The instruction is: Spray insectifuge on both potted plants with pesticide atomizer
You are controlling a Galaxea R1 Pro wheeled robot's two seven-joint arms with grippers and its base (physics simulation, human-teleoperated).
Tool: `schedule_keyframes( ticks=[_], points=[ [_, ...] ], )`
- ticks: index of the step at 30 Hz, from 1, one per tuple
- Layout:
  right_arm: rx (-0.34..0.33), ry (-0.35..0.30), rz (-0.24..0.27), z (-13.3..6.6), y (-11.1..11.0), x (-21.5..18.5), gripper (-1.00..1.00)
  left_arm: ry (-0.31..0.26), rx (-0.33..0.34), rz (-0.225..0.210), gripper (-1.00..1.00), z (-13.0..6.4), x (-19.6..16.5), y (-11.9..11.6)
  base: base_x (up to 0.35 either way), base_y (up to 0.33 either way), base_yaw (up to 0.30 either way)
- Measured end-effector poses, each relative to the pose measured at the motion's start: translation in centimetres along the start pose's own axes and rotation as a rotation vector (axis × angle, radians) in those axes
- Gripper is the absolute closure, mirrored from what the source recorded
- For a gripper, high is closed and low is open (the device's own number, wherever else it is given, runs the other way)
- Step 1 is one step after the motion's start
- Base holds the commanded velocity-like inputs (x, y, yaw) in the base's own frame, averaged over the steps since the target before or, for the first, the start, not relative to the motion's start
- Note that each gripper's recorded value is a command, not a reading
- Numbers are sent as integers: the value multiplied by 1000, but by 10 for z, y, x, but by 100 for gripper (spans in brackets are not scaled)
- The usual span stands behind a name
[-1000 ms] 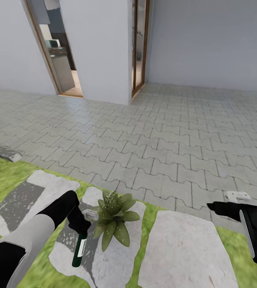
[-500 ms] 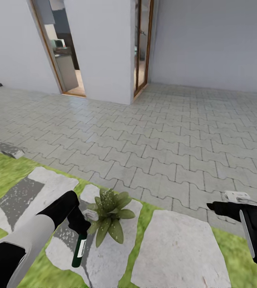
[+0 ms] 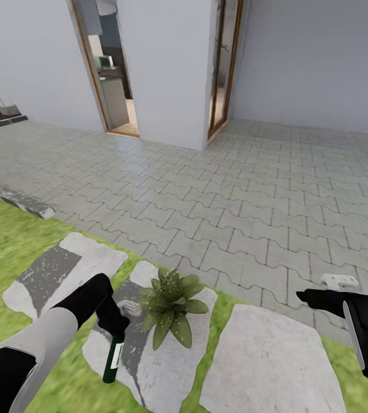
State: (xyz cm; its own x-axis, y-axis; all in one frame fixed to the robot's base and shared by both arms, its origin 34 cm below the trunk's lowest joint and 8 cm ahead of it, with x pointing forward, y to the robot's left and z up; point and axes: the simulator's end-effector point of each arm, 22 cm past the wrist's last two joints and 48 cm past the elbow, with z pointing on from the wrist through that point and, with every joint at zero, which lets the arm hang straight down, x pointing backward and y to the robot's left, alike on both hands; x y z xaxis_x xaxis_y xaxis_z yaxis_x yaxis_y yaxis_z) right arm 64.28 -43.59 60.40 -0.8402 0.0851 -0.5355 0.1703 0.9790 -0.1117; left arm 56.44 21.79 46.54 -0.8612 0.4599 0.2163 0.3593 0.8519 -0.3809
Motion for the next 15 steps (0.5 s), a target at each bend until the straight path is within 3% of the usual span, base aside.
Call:
schedule_keyframes(
  ticks=[15],
  points=[
    [-2, 0, 0, 0, 0, 0, -100, -8, -4, 5, 100, -3, -3, 0, 0, 7, -6]
  ],
)
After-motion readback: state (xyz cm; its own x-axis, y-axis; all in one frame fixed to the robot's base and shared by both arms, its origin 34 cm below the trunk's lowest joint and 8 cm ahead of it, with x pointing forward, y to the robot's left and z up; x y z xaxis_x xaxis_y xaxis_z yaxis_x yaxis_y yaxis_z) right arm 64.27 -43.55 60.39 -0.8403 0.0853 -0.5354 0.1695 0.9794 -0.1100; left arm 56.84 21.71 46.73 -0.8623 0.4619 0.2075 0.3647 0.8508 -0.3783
